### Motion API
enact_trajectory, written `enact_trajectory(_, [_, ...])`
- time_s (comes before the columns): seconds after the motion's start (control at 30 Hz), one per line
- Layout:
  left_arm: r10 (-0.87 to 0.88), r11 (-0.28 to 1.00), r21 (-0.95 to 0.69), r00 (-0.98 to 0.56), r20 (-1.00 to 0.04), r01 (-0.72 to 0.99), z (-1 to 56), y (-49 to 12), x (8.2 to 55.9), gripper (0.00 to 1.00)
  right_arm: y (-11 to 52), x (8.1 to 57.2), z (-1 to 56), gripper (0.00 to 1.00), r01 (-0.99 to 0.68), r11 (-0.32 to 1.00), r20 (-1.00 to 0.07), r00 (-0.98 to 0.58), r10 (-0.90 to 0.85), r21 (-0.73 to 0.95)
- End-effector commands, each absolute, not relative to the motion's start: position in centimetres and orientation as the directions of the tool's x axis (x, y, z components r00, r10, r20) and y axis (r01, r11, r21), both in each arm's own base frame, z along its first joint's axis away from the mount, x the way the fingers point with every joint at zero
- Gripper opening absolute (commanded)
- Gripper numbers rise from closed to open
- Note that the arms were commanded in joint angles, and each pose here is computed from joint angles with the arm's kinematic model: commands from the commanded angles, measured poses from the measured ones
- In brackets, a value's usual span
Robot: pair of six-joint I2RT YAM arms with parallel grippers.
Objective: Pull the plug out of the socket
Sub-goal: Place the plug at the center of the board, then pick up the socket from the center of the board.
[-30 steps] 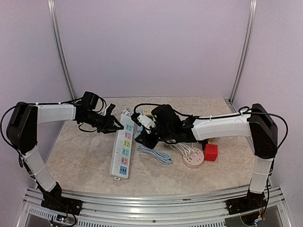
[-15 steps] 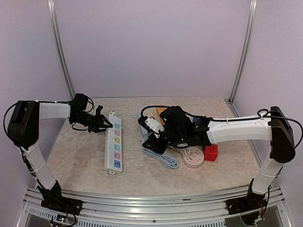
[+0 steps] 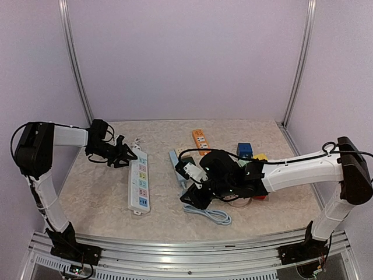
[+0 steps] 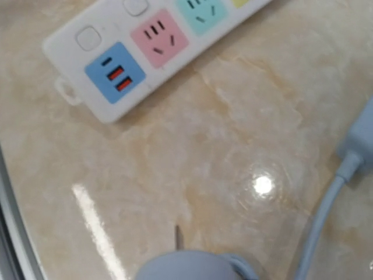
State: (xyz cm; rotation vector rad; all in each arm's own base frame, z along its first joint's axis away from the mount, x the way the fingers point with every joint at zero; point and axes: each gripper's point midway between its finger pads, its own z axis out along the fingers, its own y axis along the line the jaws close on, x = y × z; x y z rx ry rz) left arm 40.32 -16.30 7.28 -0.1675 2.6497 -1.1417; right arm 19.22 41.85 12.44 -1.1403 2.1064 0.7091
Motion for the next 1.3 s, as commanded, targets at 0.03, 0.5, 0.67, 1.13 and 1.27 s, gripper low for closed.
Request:
enact_trajectory(0.03, [-0.225,0.719,-0.695,-0.943,-0.246,0.010,7.4,-14.7,42.1,0.61,42.0,20.1,14.0,0.00,-0.827,0.532,-0.779,-0.451,-0.435,0.182])
enact_trajectory(0.5, [-0.313,0.819,-0.573,-0.833,-0.456,0.006,11.9,-10.6,43.1,0.99,40.1,24.4,18.8,0.85,-0.733,0.679,-0.842,-0.389,-0.375,0.036])
enact_trajectory(0.67, [-0.327,0.822,-0.566,-0.756,-0.568,0.070,16.2,-10.3,42.8,0.99,39.8,27.3,18.0,0.87,-0.656,0.753,-0.817,-0.460,-0.349,0.048])
enact_trajectory(1.13, [-0.358,0.747,-0.639,-0.701,-0.617,0.180,21.6,-11.7,41.0,0.99,42.9,32.2,10.4,0.79,-0.533,0.846,-0.662,-0.634,-0.400,-0.001])
enact_trajectory(1.27, [-0.361,0.727,-0.657,-0.703,-0.613,0.200,22.1,-12.1,40.7,0.99,43.4,32.9,8.4,0.76,-0.514,0.857,-0.634,-0.655,-0.410,-0.023])
